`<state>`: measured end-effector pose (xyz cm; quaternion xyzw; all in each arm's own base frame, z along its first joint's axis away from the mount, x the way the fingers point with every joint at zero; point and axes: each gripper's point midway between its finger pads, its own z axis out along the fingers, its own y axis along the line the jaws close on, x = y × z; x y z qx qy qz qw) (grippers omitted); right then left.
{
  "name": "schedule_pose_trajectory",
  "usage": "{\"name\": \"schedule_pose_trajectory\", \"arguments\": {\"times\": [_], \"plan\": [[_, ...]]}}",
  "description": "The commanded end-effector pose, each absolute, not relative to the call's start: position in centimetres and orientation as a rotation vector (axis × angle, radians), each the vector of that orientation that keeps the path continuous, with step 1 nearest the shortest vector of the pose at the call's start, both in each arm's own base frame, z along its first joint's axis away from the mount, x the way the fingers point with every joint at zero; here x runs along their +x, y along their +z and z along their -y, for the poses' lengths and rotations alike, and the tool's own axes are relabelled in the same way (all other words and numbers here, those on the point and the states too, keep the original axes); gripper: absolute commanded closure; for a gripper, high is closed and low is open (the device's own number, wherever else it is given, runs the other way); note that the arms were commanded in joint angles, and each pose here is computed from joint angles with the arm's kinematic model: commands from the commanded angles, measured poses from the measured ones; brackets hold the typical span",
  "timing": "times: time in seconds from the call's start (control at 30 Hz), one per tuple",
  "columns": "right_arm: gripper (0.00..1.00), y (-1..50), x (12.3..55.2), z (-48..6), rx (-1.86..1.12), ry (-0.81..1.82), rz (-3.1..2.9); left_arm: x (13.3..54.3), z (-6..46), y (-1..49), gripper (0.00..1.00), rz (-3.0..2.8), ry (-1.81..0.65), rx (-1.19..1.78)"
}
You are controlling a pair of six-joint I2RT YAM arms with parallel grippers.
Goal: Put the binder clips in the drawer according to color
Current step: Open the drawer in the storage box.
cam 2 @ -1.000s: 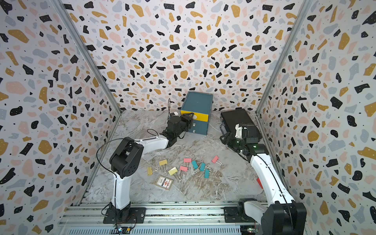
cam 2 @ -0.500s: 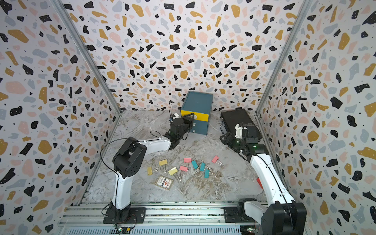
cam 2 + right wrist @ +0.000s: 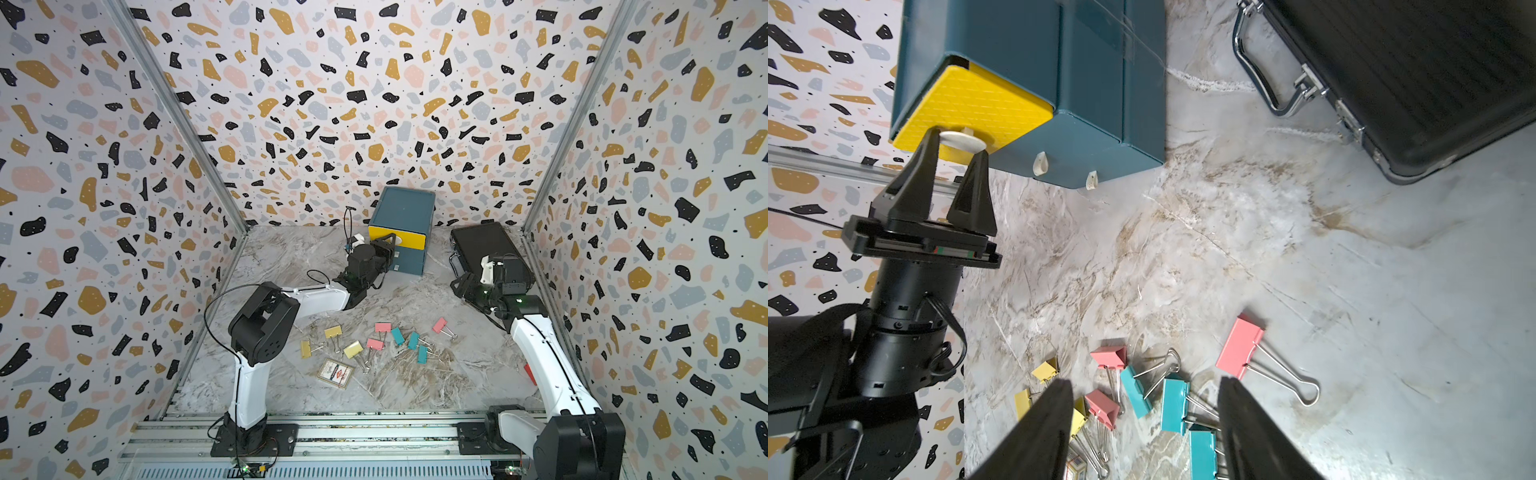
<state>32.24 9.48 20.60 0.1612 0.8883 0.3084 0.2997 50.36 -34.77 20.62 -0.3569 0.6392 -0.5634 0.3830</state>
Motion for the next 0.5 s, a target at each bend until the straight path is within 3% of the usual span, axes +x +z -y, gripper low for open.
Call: {"name": "schedule_pose_trajectory", "arguments": {"times": [0.0,0.47], "plan": [[0.40,21.0,31.7,-9.1,0.417,0.787,-2.343,49.3,34.1,23.7,0.71,-1.550,-1.454,-0.880],[0.43,19.0,30.6,-8.9,0.444,0.747,-2.408,43.7,33.1,23.3,0.73,-1.537,-1.489,-0.896]]}}
